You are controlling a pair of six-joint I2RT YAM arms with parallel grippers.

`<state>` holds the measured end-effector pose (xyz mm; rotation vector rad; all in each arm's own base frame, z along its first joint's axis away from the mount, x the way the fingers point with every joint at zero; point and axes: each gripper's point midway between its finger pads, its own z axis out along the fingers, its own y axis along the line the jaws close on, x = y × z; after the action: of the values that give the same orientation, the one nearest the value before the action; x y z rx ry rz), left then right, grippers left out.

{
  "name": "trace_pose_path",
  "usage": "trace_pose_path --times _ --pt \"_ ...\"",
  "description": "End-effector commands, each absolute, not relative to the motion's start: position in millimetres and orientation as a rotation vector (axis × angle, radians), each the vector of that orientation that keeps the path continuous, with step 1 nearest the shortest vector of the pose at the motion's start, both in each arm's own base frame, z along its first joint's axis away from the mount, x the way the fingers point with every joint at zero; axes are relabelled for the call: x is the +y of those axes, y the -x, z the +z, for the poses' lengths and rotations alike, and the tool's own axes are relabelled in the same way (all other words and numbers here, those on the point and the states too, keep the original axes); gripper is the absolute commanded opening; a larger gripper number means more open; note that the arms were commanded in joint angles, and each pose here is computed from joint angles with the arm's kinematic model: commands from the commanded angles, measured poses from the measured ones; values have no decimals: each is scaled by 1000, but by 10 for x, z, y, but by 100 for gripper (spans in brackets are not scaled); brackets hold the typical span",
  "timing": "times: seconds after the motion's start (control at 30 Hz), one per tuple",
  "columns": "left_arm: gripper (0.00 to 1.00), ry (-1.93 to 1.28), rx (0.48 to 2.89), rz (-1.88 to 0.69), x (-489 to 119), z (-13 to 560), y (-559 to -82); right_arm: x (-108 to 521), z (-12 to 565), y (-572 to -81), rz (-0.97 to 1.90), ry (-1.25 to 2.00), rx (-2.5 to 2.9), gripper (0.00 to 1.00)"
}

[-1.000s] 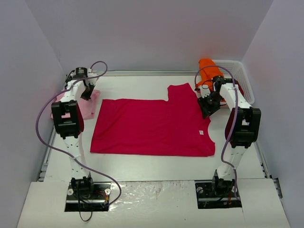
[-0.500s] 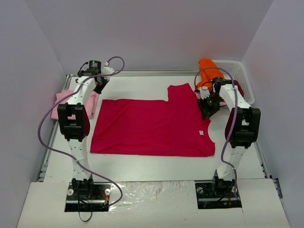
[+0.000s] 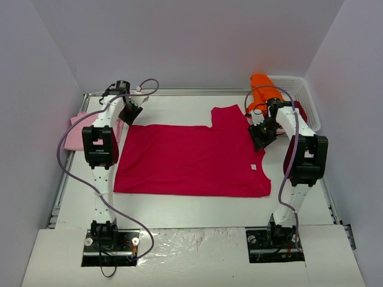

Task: Fold and stack the t-shirts
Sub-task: Grap the side of the flattened tshirt furthest away from the robot with both arms

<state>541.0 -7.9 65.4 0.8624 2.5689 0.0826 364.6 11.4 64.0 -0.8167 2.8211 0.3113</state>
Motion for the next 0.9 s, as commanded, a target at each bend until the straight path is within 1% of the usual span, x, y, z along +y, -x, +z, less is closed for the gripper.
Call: trace_pose_path --times 0.0,0.2,0.3,0.87 --pt "37 -863 2562 -22 -167 889 -5306 130 562 -3537 345 822 2867 39" --pt "37 -925 2598 -64 -203 768 -5225 134 529 -3527 346 823 2872 39" --pt "36 -946 2616 -37 -171 697 -5212 126 530 -3527 343 821 2872 39" --pt "35 -912 2582 40 -86 624 -5452 135 496 -3541 349 806 2885 39"
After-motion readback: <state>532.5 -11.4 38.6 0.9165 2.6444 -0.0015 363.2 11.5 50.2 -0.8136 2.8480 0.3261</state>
